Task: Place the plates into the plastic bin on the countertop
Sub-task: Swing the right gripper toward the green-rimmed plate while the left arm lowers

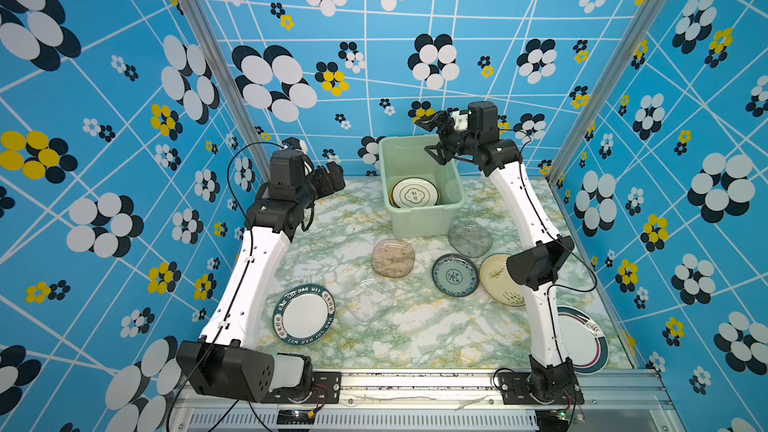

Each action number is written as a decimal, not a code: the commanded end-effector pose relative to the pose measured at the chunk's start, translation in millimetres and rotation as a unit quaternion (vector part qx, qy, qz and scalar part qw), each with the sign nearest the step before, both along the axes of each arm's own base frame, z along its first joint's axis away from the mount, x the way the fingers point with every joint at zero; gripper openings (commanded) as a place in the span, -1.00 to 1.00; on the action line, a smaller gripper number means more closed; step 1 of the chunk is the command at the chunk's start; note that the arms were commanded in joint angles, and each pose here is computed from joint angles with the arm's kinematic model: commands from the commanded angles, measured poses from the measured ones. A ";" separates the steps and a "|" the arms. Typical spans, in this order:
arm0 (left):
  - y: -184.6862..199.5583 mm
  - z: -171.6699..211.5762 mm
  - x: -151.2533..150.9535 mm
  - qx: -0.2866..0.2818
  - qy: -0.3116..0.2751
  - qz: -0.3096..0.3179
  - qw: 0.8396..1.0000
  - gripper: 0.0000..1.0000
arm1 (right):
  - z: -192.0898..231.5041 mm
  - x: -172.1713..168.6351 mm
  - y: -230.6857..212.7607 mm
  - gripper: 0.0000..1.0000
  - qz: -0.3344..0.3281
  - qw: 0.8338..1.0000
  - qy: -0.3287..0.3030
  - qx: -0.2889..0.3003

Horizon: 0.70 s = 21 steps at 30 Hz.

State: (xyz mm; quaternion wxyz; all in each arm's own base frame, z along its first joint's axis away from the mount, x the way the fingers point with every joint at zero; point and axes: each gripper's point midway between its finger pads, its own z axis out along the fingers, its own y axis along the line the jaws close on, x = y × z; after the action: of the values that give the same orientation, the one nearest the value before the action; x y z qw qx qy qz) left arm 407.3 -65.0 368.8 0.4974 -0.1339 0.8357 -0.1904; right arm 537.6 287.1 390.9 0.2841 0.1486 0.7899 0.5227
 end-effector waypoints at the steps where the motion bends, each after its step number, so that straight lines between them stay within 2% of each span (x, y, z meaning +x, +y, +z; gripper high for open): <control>1: 9.3 -12.8 -48.1 -0.036 0.080 0.045 0.995 0.92 | 4.7 -62.2 3.4 0.88 0.131 0.984 -0.076 -0.095; 4: 18.5 -35.6 -79.5 -0.026 0.133 0.063 0.989 0.91 | -7.4 -91.8 15.1 0.80 0.180 0.978 -0.068 -0.077; 8: 26.7 -59.0 -121.5 -0.009 0.200 0.072 0.977 0.91 | -24.0 -149.1 40.8 0.77 0.239 0.967 -0.069 -0.051; 13: 43.6 -80.7 -171.0 0.018 0.249 0.094 0.964 0.95 | -56.9 -223.0 76.2 0.82 0.320 0.942 -0.069 -0.075; 18: 60.2 -109.7 -214.9 -0.005 0.289 0.150 0.946 1.00 | -97.5 -268.6 108.9 0.79 0.367 0.925 -0.029 -0.092; 20: 70.0 -122.7 -231.4 -0.022 0.305 0.194 0.932 0.99 | -111.0 -286.1 123.7 0.79 0.391 0.913 -0.020 -0.111; 21: 69.8 -128.0 -234.8 -0.032 0.305 0.195 0.932 0.99 | -119.7 -292.7 131.0 0.78 0.397 0.909 -0.010 -0.124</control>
State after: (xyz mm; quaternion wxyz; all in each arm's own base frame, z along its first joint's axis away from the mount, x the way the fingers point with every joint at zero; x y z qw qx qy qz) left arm 198.9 -7.5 263.3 0.2802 -0.3065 0.9051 -0.0912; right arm 258.8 404.7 276.2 0.0736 -0.1892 0.8381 0.5063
